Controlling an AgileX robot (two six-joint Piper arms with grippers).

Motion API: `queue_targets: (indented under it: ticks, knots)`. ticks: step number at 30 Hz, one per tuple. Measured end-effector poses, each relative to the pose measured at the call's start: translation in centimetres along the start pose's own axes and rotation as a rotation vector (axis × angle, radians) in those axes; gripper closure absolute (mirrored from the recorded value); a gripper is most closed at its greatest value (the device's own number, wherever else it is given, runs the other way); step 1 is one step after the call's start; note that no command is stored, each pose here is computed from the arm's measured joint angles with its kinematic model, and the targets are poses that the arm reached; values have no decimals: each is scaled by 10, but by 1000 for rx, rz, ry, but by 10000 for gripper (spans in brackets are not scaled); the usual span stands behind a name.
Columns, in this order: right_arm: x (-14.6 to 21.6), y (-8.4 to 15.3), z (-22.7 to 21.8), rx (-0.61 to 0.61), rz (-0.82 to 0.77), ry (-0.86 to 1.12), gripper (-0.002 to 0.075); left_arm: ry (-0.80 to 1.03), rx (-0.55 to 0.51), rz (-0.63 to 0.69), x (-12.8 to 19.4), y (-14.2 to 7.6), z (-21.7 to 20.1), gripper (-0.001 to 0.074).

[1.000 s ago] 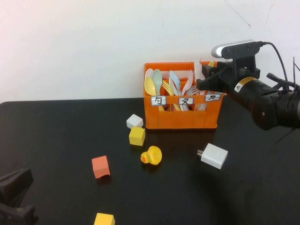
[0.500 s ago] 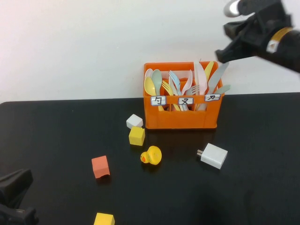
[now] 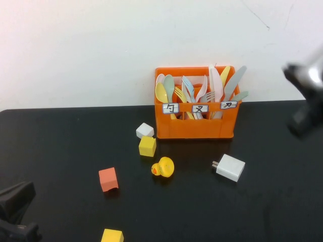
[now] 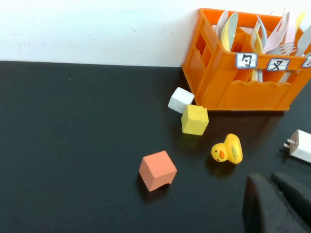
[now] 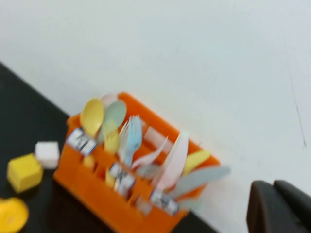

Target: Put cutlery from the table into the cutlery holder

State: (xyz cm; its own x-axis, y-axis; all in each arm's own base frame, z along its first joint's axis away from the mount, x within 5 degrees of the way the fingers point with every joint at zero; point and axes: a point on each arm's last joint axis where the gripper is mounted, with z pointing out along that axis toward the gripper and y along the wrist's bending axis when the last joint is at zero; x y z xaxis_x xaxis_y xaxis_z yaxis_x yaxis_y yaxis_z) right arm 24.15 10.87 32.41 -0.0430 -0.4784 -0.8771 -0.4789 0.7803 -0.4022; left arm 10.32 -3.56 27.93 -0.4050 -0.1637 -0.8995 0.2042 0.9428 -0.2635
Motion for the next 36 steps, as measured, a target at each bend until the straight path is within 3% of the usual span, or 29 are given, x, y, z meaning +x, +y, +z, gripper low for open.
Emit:
queue_targets:
  ticks: [10,19,36]
  knots:
    - [59,26,-104,40,11,-25,721,-31,29,5,8,0,5,736]
    - [98,34,-174,137,80,35,721,-46,41,8,9,0,6,736]
    - [122,39,-196,140,138,190,725,-35,35,8,10,1,6,736]
